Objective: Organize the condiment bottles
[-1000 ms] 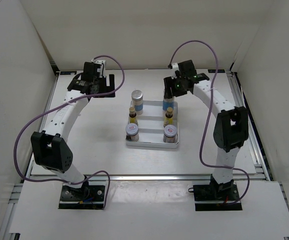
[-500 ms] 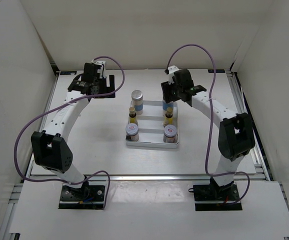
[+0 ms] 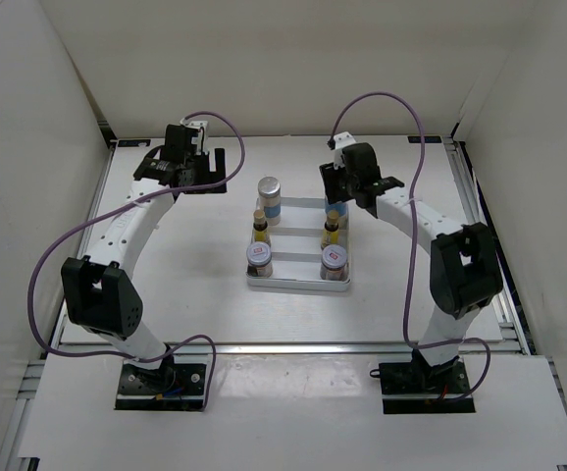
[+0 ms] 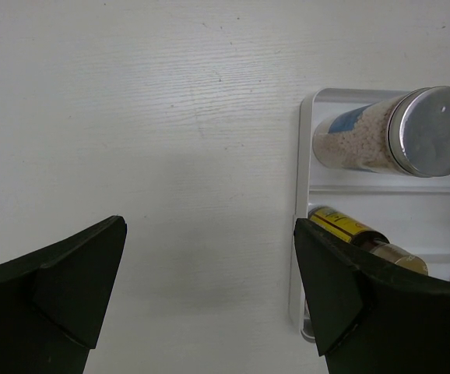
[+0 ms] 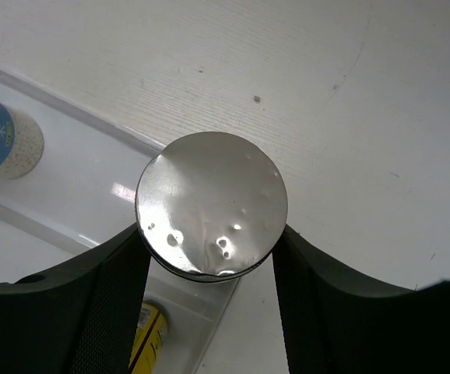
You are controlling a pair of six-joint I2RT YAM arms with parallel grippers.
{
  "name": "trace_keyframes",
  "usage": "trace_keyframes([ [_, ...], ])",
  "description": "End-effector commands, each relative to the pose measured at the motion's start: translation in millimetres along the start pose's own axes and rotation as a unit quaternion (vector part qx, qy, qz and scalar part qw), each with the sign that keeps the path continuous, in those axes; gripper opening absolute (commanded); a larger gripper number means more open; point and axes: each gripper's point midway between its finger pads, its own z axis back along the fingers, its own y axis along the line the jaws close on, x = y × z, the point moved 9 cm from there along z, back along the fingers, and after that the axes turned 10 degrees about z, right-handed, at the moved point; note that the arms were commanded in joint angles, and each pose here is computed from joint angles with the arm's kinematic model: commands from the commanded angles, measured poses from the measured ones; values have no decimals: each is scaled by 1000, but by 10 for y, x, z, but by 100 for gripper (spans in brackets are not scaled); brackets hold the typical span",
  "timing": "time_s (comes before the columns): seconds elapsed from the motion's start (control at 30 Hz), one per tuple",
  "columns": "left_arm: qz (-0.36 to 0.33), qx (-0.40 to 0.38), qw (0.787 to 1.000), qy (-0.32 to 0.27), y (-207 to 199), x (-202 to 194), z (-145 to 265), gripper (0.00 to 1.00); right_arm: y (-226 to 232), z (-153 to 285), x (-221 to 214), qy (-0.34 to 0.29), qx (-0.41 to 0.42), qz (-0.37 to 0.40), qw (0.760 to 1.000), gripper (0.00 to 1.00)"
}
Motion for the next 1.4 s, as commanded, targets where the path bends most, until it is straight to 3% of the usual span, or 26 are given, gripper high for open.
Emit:
trace_keyframes([
  [0.0,6,-18,1000,-21,-12,51,126,100,-72,139,126,-42,-28,-4,999,0],
  [0.43,5,-16,1000,-16,-2,19,108,100,-4,200,34,-49,-21,-8,999,0],
  [0.63,6,-17,1000,-20,0,17,122,100,97,256,-78,-45,-17,-12,999,11],
  [0.73,6,-17,1000,-20,0,17,122,100,133,279,-84,-46,-13,-10,999,23],
  [0.77,6,-17,1000,-20,0,17,122,100,160,306,-88,-47,-14,-7,999,39],
  [0.87,5,-16,1000,-16,8,-10,106,100,142,332,-51,-56,-20,-9,998,47],
  [0.93,5,-16,1000,-16,8,-10,106,100,123,364,-29,-60,-28,-10,998,64],
  [1.0,5,-16,1000,-16,8,-10,106,100,92,375,7,-63,-42,-11,997,93],
  [1.03,5,-16,1000,-16,8,-10,106,100,84,389,45,-65,-42,-12,997,100],
  [1.37,6,-8,1000,-22,42,-59,93,100,-82,627,610,-107,-67,-11,992,100],
])
